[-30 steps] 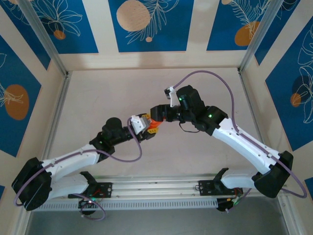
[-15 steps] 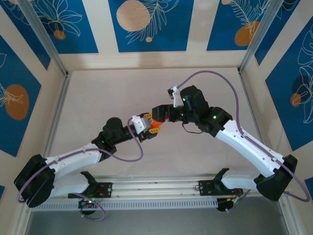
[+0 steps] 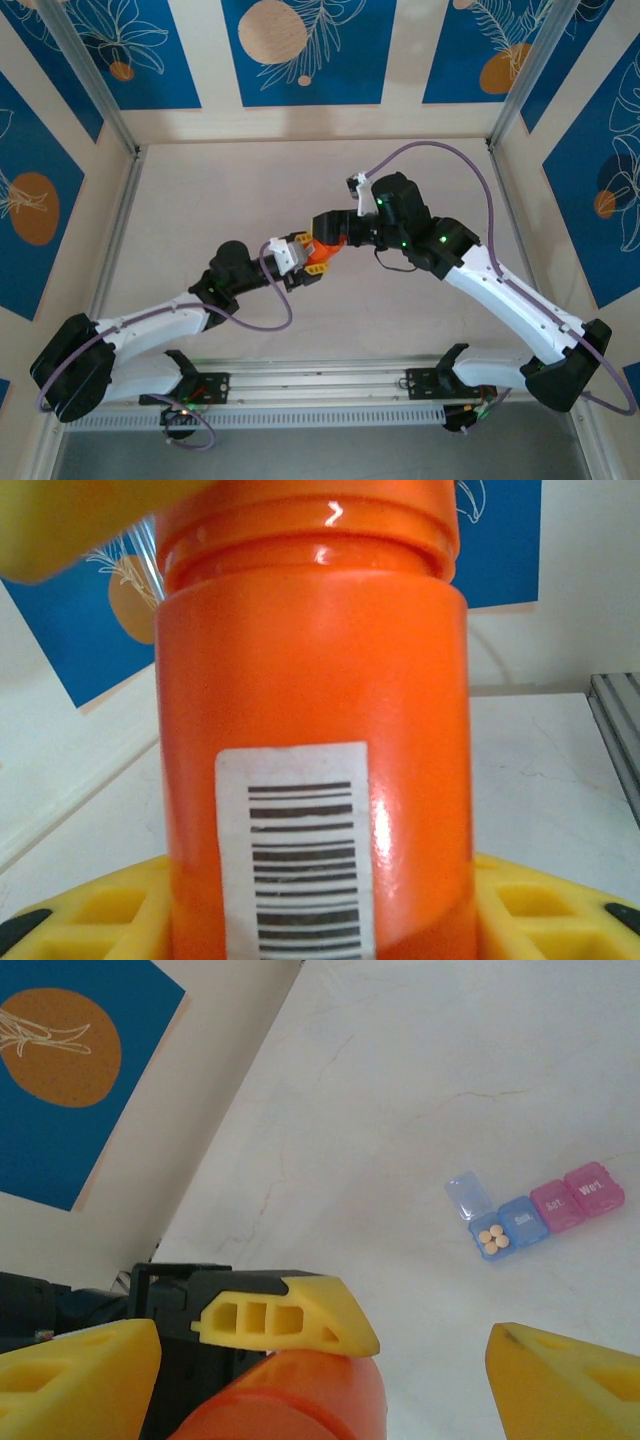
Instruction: Sort the pills into containers
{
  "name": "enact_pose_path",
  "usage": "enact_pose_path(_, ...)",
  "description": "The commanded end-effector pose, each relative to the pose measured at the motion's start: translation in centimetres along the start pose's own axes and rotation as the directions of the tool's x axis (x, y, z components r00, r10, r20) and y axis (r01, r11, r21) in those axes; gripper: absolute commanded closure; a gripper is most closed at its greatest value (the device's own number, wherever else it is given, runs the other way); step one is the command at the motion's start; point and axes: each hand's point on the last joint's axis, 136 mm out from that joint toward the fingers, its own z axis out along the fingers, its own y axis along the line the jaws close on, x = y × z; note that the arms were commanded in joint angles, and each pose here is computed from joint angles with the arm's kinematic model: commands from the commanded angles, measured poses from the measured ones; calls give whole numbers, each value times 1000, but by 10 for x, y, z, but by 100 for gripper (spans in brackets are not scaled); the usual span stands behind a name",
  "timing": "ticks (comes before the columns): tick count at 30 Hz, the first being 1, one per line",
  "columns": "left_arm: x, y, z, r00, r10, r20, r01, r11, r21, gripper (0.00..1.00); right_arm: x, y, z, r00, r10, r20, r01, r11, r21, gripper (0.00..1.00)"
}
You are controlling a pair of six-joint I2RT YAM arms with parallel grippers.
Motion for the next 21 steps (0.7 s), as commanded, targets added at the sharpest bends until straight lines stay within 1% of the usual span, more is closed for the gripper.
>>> enact_pose_path(1,-31,-7,-6,990,51,133,-55,998,24,100,-15,-16,-5,998,31,49,-35,996,87,16)
enact_pose_path(6,-30,-5,-9,988,65,139,-66,998,-1,100,-20,-23,-6,997,28,69,-36,993,116,17)
enact_pose_path(9,-29,-4,-8,988,64,138,-64,998,-2,100,-25,-15,-6,997,-12,74,6,996,87,17)
enact_pose_path(14,-25,-1,-9,988,32,150,-32,999,1,100,-49,7,-22,981,-147,123,145,989,25,17)
enact_pose_path(17,-22,-1,-9,989,11,151,-13,1000,11,100,-68,24,-40,961,-213,174,223,974,-43,17)
enact_pose_path(21,-21,-1,-10,987,-2,158,0,1000,9,100,-84,41,-67,912,-333,240,361,929,-85,18)
